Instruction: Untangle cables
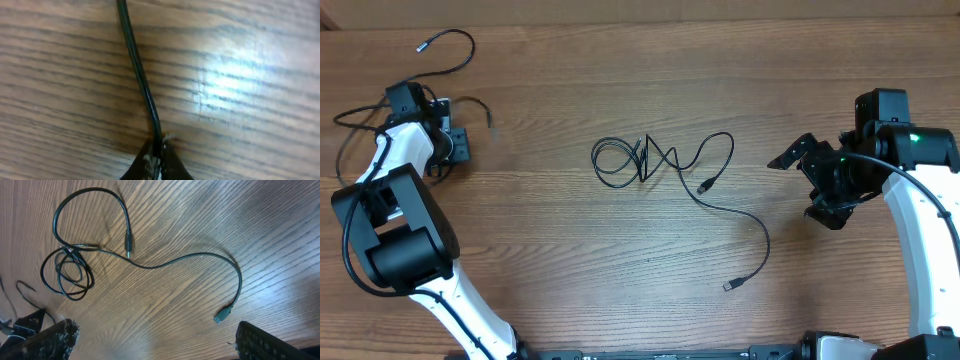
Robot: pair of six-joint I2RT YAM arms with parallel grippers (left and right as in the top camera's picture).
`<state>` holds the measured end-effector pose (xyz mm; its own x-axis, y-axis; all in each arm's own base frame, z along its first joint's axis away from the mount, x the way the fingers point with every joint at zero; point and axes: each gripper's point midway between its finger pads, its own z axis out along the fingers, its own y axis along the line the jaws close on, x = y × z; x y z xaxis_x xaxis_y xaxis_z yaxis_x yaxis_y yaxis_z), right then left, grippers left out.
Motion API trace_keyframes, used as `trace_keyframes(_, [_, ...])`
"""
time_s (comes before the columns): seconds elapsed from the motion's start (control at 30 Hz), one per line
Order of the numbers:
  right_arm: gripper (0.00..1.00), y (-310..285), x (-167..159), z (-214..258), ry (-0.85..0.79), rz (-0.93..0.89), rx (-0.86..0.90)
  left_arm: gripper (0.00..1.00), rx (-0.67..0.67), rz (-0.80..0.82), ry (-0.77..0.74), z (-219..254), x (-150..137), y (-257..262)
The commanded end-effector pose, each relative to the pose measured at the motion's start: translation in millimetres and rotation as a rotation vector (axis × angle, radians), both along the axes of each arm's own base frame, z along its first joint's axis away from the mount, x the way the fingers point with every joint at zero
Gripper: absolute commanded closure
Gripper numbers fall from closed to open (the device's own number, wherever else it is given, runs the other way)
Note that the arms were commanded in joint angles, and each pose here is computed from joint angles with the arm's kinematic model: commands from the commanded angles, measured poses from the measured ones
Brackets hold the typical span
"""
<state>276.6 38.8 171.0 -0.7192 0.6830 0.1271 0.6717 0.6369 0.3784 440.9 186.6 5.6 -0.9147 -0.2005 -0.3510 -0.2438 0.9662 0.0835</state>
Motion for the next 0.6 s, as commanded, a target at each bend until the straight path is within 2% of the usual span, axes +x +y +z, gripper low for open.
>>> trace_keyframes(0.0, [0.00, -2, 2, 1, -0.009, 0.001, -0.008, 0.96, -0.076, 0.165, -0.164, 46, 43, 10])
trace_keyframes(0.1, [0.00, -2, 2, 1, -0.009, 0.001, -0.008, 0.96, -0.184, 0.202, -0.314, 99, 78, 4])
trace_keyframes(0.17, [0.00, -2, 2, 1, -0.009, 0.001, -0.008, 0.96, -0.301, 0.264, -0.438, 142, 102, -2])
trace_keyframes(0.27, [0.00, -2, 2, 1, -0.009, 0.001, -0.008, 0.96, -0.407, 0.369, -0.555, 184, 120, 1])
trace_keyframes(0.4, [0.00, -2, 2, 1, -0.009, 0.001, -0.008, 0.96, -0.462, 0.453, -0.632, 205, 129, 7])
trace_keyframes(0.47, [0.00, -2, 2, 1, -0.009, 0.001, -0.008, 0.96, -0.510, 0.527, -0.654, 206, 132, 11])
trace_keyframes(0.57, [0.00, -2, 2, 1, -0.009, 0.001, -0.008, 0.96, -0.520, 0.541, -0.663, 200, 137, 13])
